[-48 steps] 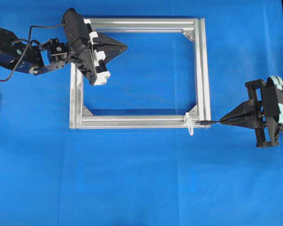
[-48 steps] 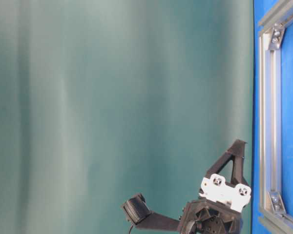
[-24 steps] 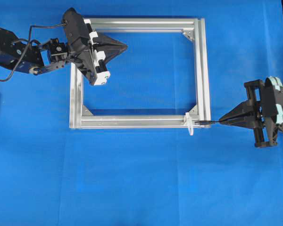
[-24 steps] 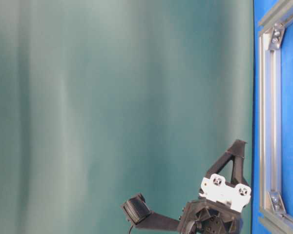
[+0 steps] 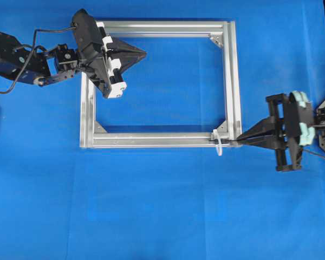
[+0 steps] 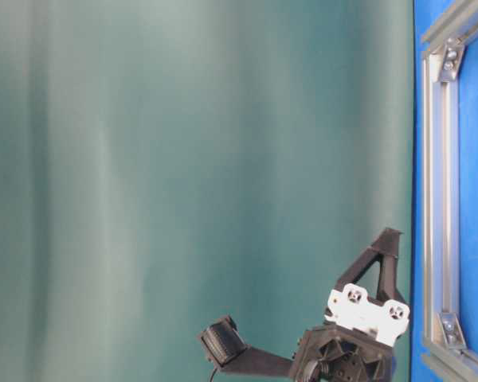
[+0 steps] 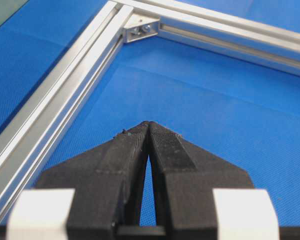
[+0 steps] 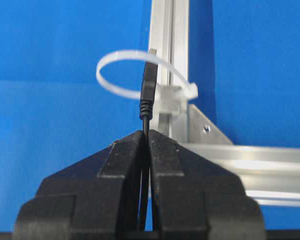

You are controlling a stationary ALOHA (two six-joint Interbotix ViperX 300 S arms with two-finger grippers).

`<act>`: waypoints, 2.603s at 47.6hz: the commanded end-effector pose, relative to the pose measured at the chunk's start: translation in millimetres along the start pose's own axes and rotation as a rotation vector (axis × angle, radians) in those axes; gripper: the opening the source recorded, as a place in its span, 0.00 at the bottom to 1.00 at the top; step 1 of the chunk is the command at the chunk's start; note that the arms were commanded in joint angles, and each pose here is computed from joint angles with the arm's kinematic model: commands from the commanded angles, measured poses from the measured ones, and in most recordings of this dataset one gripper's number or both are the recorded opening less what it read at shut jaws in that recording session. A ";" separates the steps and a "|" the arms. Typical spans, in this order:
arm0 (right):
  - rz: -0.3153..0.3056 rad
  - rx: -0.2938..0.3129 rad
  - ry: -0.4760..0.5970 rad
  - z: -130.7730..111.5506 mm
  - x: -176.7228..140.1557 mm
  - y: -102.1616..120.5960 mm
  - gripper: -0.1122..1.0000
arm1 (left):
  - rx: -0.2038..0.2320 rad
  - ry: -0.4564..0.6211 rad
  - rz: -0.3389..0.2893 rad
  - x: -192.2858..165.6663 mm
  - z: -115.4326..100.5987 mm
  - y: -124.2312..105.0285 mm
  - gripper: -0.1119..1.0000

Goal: Insert the wire through the string loop located on the right side.
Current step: 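Push the USB plug leftward through the white zip-tie loop, then move the open left gripper right toward the plug past the loop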

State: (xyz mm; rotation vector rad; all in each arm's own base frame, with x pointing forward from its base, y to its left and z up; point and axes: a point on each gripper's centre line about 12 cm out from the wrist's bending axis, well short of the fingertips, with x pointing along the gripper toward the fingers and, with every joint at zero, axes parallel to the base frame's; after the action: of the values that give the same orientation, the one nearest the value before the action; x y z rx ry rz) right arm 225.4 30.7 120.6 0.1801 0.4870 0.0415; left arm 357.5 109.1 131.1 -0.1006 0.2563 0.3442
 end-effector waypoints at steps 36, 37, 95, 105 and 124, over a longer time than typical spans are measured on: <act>0.002 -0.003 -0.031 19.5 31.2 6.2 0.07 | -0.003 -0.050 -0.020 -2.4 15.1 -6.5 0.10; 0.002 -0.003 -0.029 19.2 31.4 6.1 0.07 | -0.003 -0.049 -0.023 -2.5 14.9 -8.1 0.10; 0.002 -0.003 -0.031 19.7 31.6 6.3 0.07 | 0.077 -0.039 -0.391 -21.6 10.7 -152.9 0.10; 0.003 -0.003 -0.032 20.1 31.5 6.4 0.07 | 0.078 -0.026 -0.395 6.8 27.9 -169.8 0.10; 0.002 -0.003 -0.029 19.4 31.8 6.2 0.07 | 0.078 0.000 -0.400 54.5 51.6 -196.7 0.10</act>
State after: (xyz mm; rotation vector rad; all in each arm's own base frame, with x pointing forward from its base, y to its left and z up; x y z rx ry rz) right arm 257.7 36.0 117.9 0.1762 0.4866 0.0398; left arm 476.7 -49.8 158.3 -0.0729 0.2878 -0.0609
